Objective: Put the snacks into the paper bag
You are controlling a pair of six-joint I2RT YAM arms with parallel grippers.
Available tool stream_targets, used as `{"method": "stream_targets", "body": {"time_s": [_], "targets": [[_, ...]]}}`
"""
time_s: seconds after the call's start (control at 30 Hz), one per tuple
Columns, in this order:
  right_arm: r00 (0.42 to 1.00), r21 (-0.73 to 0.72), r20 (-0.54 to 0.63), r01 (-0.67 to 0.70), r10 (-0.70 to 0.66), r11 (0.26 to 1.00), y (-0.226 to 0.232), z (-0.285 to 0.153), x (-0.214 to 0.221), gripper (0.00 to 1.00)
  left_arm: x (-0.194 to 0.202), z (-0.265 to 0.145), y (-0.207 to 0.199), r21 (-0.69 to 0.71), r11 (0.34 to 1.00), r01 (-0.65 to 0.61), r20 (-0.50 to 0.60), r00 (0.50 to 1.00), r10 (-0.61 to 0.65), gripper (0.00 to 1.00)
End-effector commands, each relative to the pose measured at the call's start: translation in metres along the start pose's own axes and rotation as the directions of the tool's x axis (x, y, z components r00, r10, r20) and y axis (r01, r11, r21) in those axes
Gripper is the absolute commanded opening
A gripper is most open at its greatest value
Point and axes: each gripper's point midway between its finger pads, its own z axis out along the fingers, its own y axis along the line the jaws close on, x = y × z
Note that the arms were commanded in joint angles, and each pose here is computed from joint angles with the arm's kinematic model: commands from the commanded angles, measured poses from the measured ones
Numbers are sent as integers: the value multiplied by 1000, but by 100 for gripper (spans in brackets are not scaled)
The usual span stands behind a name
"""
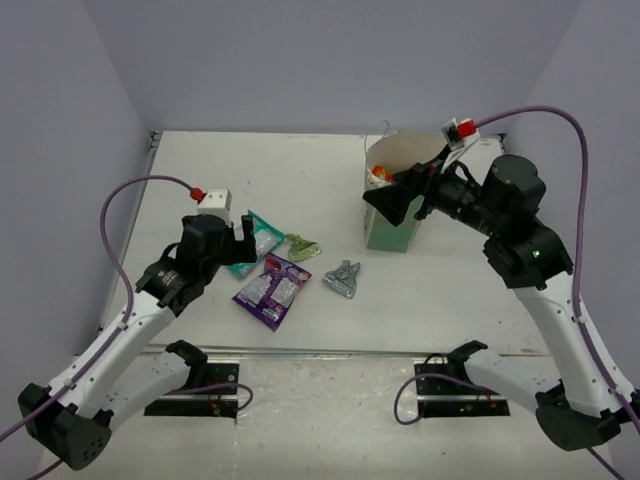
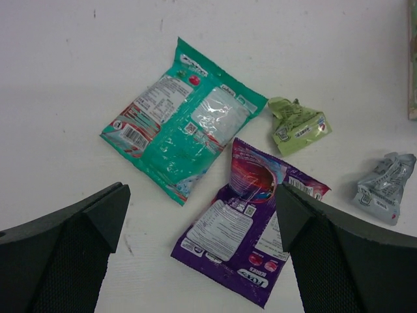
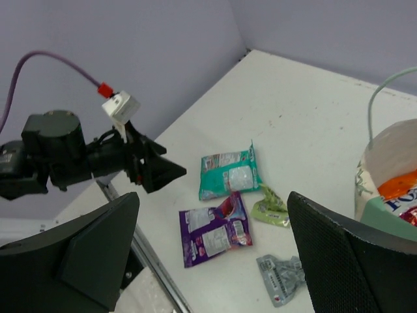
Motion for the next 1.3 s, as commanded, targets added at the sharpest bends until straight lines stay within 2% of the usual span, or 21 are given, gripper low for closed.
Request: {"method": "stream_targets", "body": {"time_s": [0.0,0.1,0.27,0.47,0.67,0.7,0.8,0.87,1.0,1.17,1.23,1.27], "targets": [[995,35,-70,69,-66,997,-9,11,32,99,0,1,-7,1,996,84,-49,995,-84,100],[989,47,-140,61,-54,997,-13,13,60,99,17,10,-8,-21,996,91,-121,988,-93,100],[985,-3,-173,16,-16,1000,-10,12,88,99,52,24,-9,-31,991,130,-281,950,-133,100],[984,-13,-178,7,-9,1000,-13,7,105,99,99,28,-1,-98,947,306,-372,871,-321,100],[983,-30,-181,7,-12,1000,-11,8,107,99,123,33,-7,-96,886,454,-356,815,-457,100],[984,-30,-179,8,-13,1000,-11,8,107,99,121,33,-12,-62,876,478,-357,809,-467,100],[984,-27,-176,12,-16,1000,-12,8,108,99,141,34,-18,-58,865,499,-418,774,-475,100],[985,-29,-174,13,-18,999,-12,8,109,99,155,33,-12,-105,861,497,-429,759,-490,99],[985,-39,-173,11,-18,999,-11,10,108,99,156,33,-7,-110,848,519,-388,763,-517,100],[985,-44,-173,9,-17,999,-10,10,108,99,174,36,-5,-143,840,523,-415,739,-531,99],[986,-44,-169,10,-17,999,-10,10,108,99,173,38,-9,-117,833,541,-410,737,-537,98],[986,-44,-168,11,-19,999,-10,10,108,99,176,38,-10,-117,830,546,-413,733,-540,94]]}}
